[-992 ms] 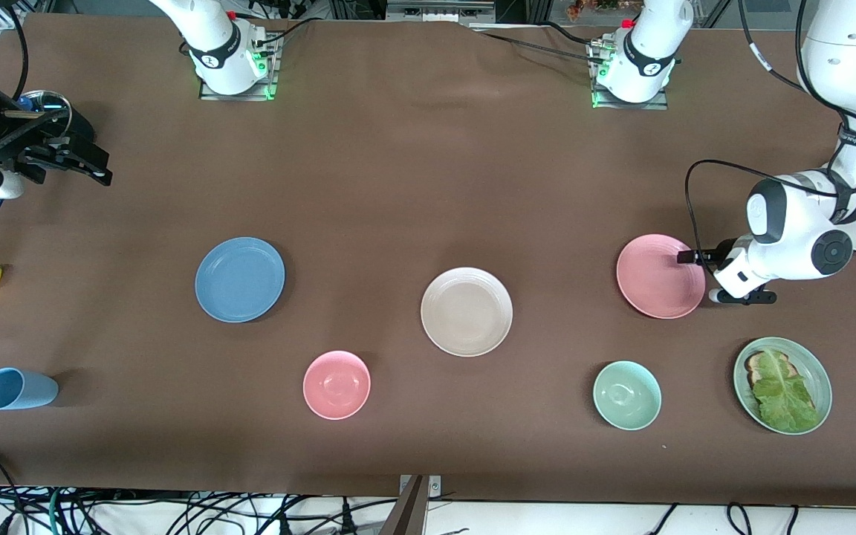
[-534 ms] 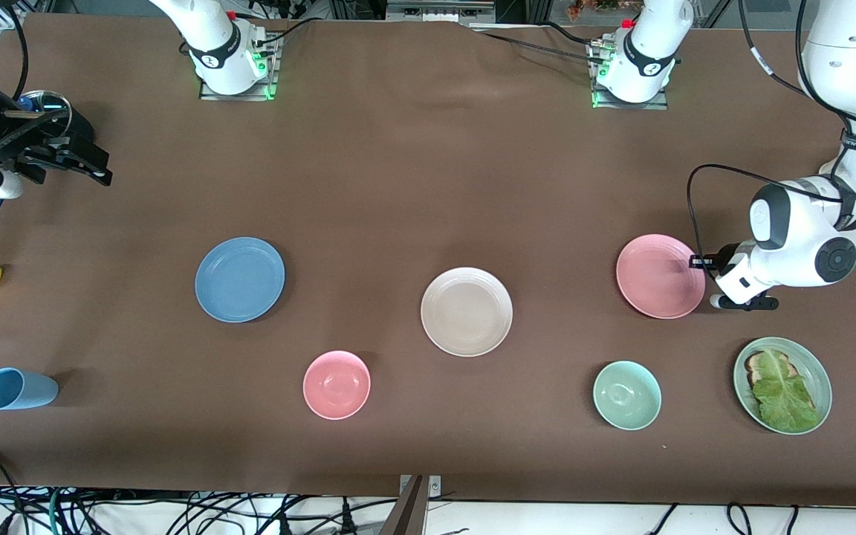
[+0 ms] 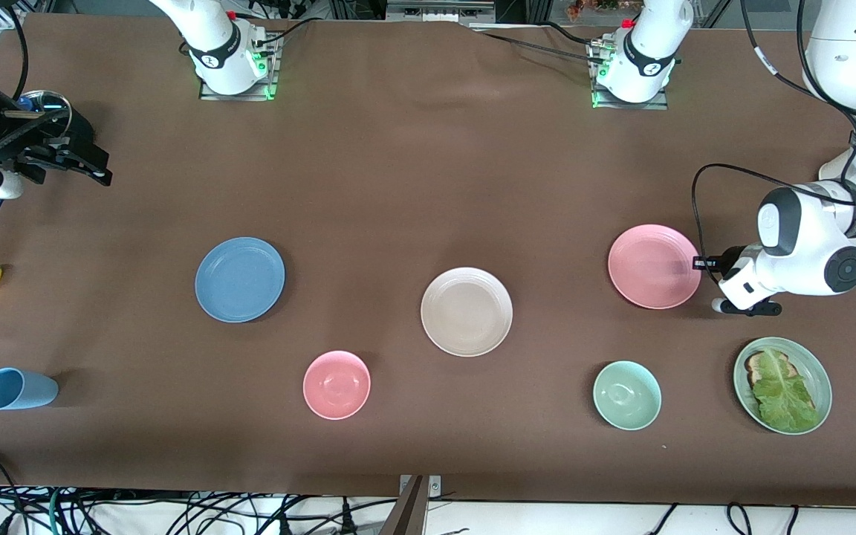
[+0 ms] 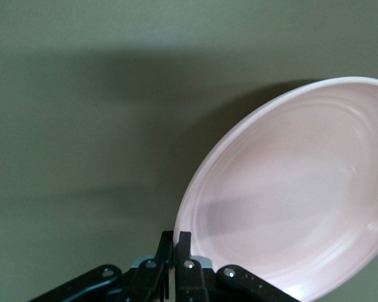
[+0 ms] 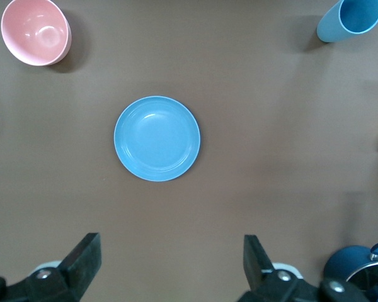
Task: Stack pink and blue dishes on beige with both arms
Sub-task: 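Close the left gripper on the pink plate's rim, then carry the pink plate with the left gripper onto the beige plate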
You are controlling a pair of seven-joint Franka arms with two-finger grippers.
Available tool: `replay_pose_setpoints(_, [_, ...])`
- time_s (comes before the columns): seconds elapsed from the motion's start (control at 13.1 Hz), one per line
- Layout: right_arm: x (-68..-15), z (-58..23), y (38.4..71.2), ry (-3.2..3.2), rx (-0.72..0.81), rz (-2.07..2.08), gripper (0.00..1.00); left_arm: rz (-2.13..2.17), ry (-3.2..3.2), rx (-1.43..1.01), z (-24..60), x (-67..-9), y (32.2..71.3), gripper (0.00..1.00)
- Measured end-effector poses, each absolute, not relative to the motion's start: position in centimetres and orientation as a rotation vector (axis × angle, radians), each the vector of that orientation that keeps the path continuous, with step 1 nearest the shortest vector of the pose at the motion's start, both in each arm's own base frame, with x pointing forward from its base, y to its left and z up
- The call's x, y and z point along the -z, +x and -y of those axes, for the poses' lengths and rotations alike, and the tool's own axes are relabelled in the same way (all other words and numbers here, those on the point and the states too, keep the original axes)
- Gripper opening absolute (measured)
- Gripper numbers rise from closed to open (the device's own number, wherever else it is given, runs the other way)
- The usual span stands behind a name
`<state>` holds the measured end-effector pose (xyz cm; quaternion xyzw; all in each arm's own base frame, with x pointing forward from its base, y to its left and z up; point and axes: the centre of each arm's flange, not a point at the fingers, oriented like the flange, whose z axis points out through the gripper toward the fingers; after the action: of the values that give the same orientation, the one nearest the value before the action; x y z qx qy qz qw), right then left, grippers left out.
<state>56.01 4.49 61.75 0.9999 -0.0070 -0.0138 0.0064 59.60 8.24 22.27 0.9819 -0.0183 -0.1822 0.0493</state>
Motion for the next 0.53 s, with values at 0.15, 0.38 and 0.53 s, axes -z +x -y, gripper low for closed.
replay_pose_setpoints(0.15, [-61.7,-4.5,56.0,3.128,0.043,0.022,1.00,0.086,2.987,0.566,-6.9,-26.3,61.9,0.05])
replay_pose_setpoints(0.38, [-61.7,-4.4,56.0,3.128,0.043,0.024,1.00,0.066,2.968,0.533,-4.6,-28.5,63.2,0.05])
replay_pose_setpoints(0.53, [-61.7,-4.4,56.0,3.128,0.043,0.024,1.00,0.023,2.953,0.542,-1.6,-28.7,63.3,0.05])
